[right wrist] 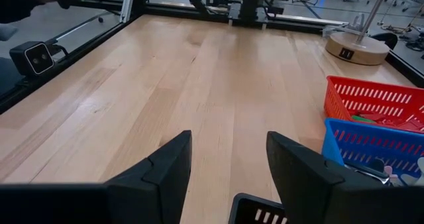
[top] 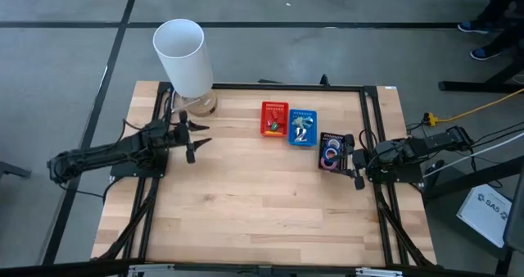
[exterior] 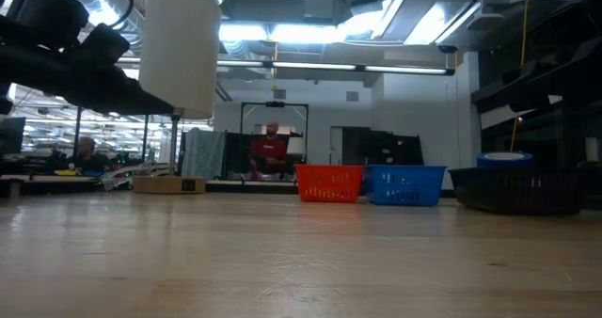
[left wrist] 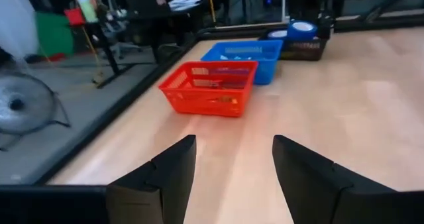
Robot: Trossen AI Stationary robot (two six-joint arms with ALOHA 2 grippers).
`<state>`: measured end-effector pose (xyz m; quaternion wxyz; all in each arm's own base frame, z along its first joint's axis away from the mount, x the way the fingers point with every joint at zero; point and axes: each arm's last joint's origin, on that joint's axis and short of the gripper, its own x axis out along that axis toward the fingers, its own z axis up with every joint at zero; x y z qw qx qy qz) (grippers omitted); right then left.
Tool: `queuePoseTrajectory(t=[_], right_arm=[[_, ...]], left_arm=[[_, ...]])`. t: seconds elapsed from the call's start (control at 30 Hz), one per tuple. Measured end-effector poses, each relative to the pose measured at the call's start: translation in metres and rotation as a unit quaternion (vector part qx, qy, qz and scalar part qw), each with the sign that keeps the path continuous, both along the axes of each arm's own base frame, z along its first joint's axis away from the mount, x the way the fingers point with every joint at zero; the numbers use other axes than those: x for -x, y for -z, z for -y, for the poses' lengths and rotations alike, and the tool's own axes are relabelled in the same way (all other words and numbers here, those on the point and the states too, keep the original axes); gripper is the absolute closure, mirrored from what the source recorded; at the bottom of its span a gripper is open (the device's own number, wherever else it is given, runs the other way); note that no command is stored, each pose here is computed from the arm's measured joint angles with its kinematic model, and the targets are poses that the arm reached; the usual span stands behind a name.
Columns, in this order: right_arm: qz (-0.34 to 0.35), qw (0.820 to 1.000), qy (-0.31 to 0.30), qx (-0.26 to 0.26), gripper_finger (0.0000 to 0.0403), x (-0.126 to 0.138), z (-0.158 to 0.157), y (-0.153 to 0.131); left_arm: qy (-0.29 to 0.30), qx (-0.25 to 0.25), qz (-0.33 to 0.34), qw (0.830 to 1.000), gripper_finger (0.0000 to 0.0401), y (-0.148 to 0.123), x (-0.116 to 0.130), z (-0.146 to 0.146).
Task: Pick and place Stapler, Stapler remover, tape
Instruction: Return to Home Position
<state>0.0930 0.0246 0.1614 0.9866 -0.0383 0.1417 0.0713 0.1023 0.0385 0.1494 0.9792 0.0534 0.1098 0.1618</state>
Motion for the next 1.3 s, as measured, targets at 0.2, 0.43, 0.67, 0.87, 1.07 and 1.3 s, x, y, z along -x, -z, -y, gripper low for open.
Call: queuePoseTrajectory(t=[0.2,0.43,0.67,0.87,1.07,1.3], right_arm=[[0.0,1.0,0.0,0.0,0.0205,0.0,0.0,0.0],[0.0,1.0,0.0,0.0,0.0205,0.0,0.0,0.0],[0.0,1.0,0.0,0.0,0.0205,0.0,0.0,0.0],[0.0,1.0,0.0,0.0,0.0205,0.0,0.0,0.0],[0.0,1.0,0.0,0.0,0.0205,0.0,0.0,0.0],[0.0,1.0,0.0,0.0,0.0205,0.0,0.0,0.0]], left_arm=[[0.076,0.041,0.014,0.996,0.0199,0.0,-0.004,0.008],[0.09,0.053,0.029,0.994,0.0202,-0.003,-0.004,0.012],[0.097,0.006,0.024,0.995,0.0202,-0.004,-0.003,0.013],[0.097,0.005,0.024,0.995,0.0203,-0.004,-0.003,0.013],[0.097,0.005,0.024,0.995,0.0202,-0.004,-0.003,0.013],[0.097,0.004,0.024,0.995,0.0203,-0.004,-0.003,0.013]])
